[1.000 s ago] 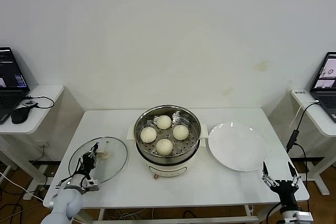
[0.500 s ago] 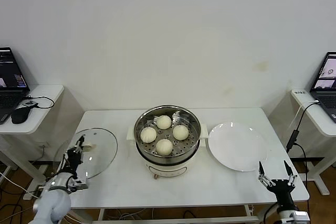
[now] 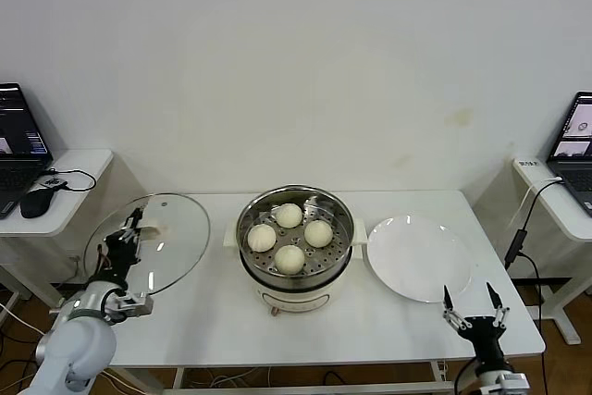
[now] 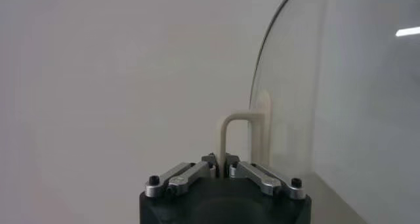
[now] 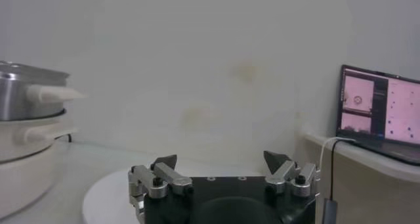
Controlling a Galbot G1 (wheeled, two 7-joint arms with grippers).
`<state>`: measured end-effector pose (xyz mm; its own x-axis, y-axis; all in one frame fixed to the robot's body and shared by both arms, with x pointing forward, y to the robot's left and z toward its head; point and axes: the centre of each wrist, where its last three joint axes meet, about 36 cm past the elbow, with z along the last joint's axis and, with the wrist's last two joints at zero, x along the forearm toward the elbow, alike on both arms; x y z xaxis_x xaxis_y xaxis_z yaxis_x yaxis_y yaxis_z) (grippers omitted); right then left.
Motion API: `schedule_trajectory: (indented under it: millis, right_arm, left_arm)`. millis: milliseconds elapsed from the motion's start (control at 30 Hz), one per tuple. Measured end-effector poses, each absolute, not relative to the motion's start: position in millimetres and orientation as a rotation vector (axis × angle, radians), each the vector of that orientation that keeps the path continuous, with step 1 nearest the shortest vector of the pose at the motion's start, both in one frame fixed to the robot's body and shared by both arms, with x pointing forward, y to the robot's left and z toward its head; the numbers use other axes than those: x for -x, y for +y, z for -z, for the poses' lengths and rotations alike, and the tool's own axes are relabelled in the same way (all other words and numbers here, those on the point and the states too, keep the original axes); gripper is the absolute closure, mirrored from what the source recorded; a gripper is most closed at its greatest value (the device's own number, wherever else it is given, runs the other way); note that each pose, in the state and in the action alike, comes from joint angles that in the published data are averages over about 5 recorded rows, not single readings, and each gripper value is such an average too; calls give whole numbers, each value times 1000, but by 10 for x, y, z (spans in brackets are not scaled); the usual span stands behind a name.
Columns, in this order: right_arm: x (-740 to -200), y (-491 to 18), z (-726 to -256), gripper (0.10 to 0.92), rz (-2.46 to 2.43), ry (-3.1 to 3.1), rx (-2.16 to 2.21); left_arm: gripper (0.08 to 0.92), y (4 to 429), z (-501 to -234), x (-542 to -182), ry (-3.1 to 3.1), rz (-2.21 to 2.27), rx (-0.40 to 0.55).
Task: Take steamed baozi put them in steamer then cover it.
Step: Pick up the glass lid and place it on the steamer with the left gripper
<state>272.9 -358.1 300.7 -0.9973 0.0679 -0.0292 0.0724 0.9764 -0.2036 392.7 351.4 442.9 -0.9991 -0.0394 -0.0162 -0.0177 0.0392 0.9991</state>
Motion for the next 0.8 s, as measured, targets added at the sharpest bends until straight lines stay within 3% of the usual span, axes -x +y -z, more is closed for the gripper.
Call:
schedule_trajectory:
  millis: [433, 800]
  right_arm:
    - [-2818, -3338, -2807, 199, 469, 3088, -119]
    - [-2894, -3213, -2698, 199, 558, 3084, -103]
  left_arm:
    - [863, 2655, -4657, -4138, -2311, 2189, 94]
    - [863, 1952, -4685, -4327, -2266, 2225, 91]
